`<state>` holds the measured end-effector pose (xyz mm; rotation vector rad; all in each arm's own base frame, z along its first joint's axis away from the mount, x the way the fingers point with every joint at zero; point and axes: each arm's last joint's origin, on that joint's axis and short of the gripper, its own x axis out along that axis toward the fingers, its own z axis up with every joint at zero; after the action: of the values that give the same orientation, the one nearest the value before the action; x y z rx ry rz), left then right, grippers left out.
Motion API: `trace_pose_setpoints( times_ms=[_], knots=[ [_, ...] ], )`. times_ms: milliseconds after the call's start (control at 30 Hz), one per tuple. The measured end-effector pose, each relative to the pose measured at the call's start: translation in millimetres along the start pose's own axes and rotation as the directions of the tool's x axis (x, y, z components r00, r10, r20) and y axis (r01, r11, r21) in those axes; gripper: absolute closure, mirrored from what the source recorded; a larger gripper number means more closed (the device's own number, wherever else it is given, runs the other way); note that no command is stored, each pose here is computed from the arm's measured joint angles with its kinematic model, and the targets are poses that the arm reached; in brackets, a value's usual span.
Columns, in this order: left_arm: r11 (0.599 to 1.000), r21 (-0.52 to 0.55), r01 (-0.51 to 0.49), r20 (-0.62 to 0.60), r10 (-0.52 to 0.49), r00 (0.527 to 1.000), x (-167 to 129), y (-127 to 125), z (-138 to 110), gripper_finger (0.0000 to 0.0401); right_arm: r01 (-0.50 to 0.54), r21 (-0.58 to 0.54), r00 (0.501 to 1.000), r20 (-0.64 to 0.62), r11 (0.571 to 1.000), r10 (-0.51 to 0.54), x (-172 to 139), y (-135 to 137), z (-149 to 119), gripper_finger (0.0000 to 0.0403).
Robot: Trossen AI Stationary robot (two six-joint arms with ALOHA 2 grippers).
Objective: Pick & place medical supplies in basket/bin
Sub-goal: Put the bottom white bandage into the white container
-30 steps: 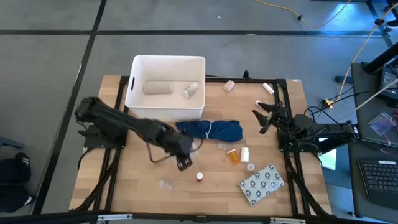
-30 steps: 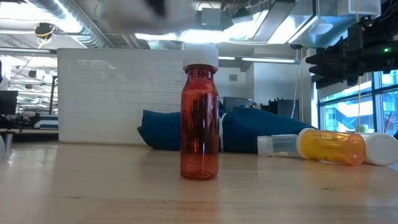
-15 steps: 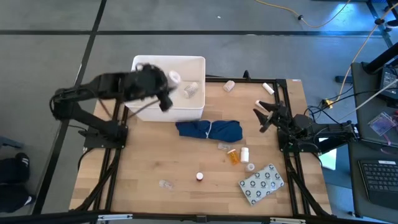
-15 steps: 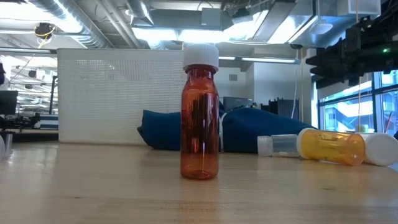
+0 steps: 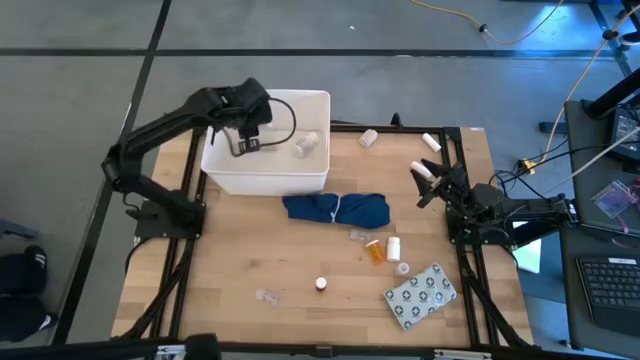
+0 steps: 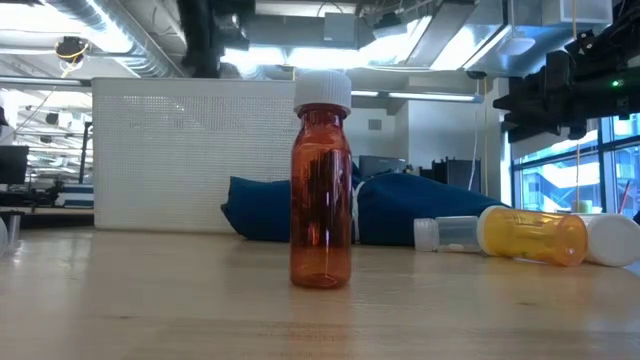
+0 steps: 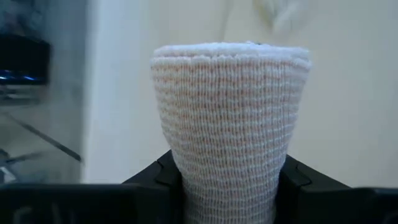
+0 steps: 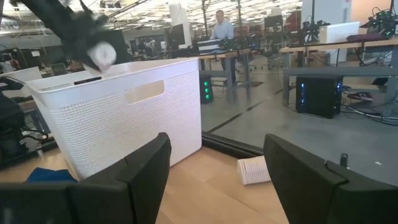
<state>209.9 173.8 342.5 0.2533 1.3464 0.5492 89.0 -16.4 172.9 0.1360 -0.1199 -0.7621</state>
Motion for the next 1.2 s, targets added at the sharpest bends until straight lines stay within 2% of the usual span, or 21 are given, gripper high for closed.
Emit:
trace_pose_setpoints(
  times_ms=[67, 200, 267, 467, 633, 833, 967, 1200],
  knots=[
    [0.999, -0.002, 0.047, -0.049, -0.047, 0.998, 20, 1, -2, 0.0267, 0.0, 0.0, 1.0, 0.0, 1.0, 0.0, 0, 0, 0, 0.0146],
    [0.977, -0.037, 0.21, -0.085, -0.213, 0.973, 55, 0, -11, 0.0267, 0.0, 0.03, 1.0, 0.0, 1.0, 0.0, 0, 0, 0, 0.0146],
    [0.97, -0.041, 0.242, -0.106, -0.245, 0.964, 67, -2, -17, 0.0267, 0.0, 0.043, 1.0, -0.002, 0.999, 0.0, 0, 0, 0, 0.0146],
    [0.97, -0.015, 0.241, -0.205, -0.239, 0.949, 92, -8, -34, 0.0267, 0.001, 0.045, 1.0, -0.005, 0.999, 0.0, 0, 0, -1, 0.0146],
    [0.968, 0.008, 0.249, -0.214, -0.241, 0.947, 109, -15, -43, 0.0267, 0.0, 0.048, 1.0, -0.004, 0.999, 0.0, 0, 0, -1, 0.0146],
    [0.981, 0.063, 0.183, -0.195, -0.168, 0.966, 122, -18, -45, 0.0265, 0.0, 0.048, 1.0, -0.005, 0.999, 0.0, 0, 0, -1, 0.0146],
    [0.979, 0.115, 0.17, -0.202, -0.144, 0.969, 123, -17, -45, 0.0249, 0.0, 0.073, 1.0, -0.005, 0.997, 0.0, 0, 0, -1, 0.0146],
    [0.985, 0.094, 0.143, -0.175, -0.125, 0.977, 124, -15, -42, 0.0211, -0.001, 0.073, 1.0, -0.005, 0.997, 0.002, 0, 0, -1, 0.0146]
  ],
)
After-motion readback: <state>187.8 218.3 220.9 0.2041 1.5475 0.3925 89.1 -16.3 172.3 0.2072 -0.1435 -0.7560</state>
